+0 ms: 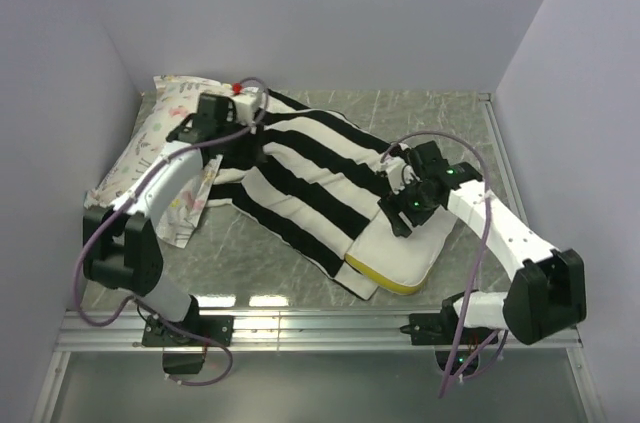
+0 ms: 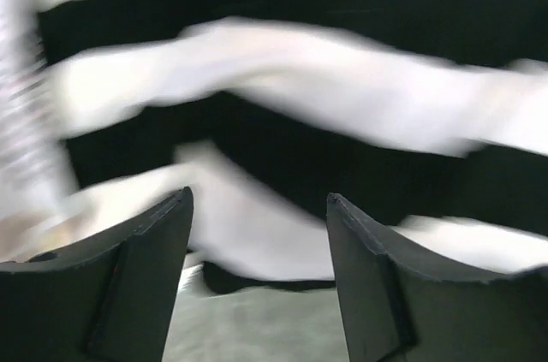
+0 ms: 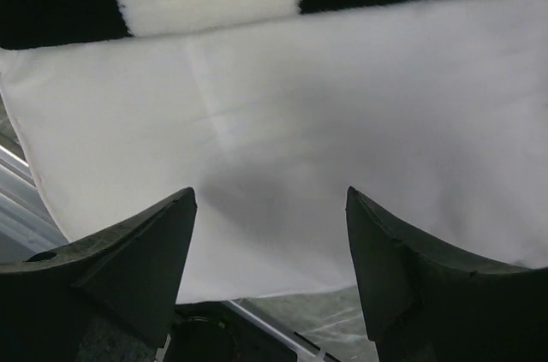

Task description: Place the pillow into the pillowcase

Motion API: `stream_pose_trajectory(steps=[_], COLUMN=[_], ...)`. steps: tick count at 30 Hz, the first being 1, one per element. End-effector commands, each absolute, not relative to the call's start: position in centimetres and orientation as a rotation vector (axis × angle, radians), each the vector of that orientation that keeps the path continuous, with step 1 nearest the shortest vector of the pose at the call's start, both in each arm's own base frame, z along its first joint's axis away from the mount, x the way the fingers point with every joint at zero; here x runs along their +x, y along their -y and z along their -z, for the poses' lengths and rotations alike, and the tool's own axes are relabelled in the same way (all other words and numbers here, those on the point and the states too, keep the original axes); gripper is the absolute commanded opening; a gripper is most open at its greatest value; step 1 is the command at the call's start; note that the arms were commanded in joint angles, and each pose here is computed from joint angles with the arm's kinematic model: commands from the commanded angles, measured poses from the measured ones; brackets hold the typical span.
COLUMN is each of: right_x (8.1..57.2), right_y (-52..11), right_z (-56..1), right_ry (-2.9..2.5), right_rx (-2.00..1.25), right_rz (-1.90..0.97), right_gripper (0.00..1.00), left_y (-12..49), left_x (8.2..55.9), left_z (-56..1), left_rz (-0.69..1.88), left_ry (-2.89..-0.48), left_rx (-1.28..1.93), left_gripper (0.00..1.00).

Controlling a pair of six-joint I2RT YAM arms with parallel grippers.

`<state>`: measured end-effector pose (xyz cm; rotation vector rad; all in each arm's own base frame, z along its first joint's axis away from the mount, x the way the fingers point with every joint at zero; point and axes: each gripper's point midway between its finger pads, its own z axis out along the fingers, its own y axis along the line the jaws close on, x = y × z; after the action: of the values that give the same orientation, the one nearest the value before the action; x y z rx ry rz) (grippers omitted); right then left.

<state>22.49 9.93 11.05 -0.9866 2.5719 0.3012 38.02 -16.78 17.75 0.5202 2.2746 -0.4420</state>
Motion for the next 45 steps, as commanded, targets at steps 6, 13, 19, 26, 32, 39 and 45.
stream_pose_trajectory(steps=[6, 13, 19, 26, 32, 39, 45], right_x=[22.1, 22.0, 22.1, 22.9, 21.7, 19.4, 17.7], right_y=[-11.1, -10.1, -10.0, -12.2, -12.3, -11.2, -15.2], right_z=[-4.8, -1.8, -1.7, -7.4, -12.9, -10.5, -8.9], right_ry=[-2.767, -2.872, -2.885, -2.761, -2.567, -2.421, -2.280], right_rx=[-1.111, -1.091, -1.066, -0.990, -1.081, -1.373, -1.474], right_rz=[-0.196, -0.125, -0.134, -0.390, -0.468, -0.073, -0.043], right_gripper=[0.73, 0.73, 0.72, 0.72, 0.74, 0.88, 0.99], left_y=[-0.6, -14.7, -19.7, -0.8, 13.0, 18.6, 18.9], left_x=[44.0, 50.4, 52.9, 45.6, 35.2, 30.3, 29.2], left_z=[-8.6, -11.6, -16.9, -20.5, -19.0, -17.2, -19.4], left_rz=[0.009, -0.376, -0.564, 0.310, 0.527, 0.766, 0.875], left_ry=[-2.518, -2.441, -2.293, -2.191, -2.105, -2.123, -2.013], left_rx=[0.149, -0.030, -0.009, 0.560, 0.796, 0.691, 0.613], left_gripper=[0.67, 0.70, 0.76, 0.74, 0.75, 0.78, 0.84])
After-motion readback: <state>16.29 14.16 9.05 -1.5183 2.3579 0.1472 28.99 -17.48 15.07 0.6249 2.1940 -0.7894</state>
